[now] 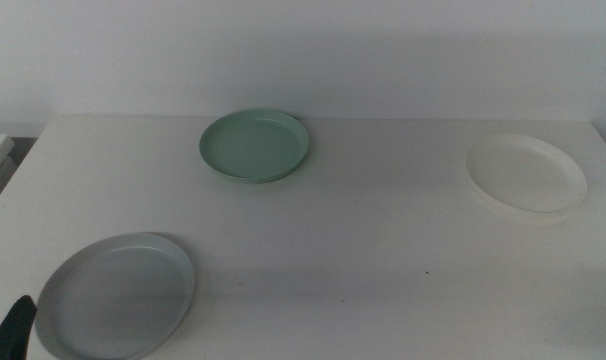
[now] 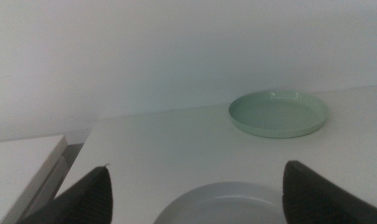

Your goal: Stack the three bowls on top of each other.

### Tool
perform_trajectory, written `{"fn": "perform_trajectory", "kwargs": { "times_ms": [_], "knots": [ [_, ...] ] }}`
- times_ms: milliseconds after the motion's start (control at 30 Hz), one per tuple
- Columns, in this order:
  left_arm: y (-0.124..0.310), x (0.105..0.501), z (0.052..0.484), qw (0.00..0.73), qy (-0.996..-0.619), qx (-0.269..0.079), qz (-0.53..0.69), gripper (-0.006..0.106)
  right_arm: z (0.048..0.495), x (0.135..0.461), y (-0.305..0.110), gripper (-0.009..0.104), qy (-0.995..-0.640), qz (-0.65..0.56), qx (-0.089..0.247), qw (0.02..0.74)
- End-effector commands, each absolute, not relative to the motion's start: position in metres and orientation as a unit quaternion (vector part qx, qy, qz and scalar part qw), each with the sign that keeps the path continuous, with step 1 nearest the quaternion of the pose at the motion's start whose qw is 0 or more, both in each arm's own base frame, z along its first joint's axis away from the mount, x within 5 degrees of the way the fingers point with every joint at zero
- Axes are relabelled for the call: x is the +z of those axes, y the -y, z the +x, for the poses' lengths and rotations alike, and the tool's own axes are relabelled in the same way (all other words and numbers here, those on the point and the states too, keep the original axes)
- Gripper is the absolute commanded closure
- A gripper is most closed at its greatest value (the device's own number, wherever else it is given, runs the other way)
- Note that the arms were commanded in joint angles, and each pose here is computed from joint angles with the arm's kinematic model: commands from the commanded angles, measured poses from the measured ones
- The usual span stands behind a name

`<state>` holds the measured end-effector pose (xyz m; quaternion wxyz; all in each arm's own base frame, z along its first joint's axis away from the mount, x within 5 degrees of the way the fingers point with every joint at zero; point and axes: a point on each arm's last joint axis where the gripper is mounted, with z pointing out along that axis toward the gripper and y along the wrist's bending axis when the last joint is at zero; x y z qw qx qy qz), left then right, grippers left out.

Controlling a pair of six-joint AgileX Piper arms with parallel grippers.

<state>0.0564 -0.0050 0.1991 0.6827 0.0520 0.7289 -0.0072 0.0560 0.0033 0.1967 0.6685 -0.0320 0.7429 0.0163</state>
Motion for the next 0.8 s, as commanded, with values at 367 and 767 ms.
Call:
{"fn": "perform_trajectory", "kwargs": {
  "times_ms": [367,767],
  "knots": [
    [0.004,0.201,0.056,0.689,-0.724,0.002,0.045,0.007,0.056,0.197,-0.003,0.014,-0.739,-0.034,0.012,0.673],
    [0.000,0.314,0.099,0.433,-0.901,-0.014,-0.011,0.007,0.056,0.197,-0.003,0.014,-0.739,-0.034,0.012,0.673]
  ]
}}
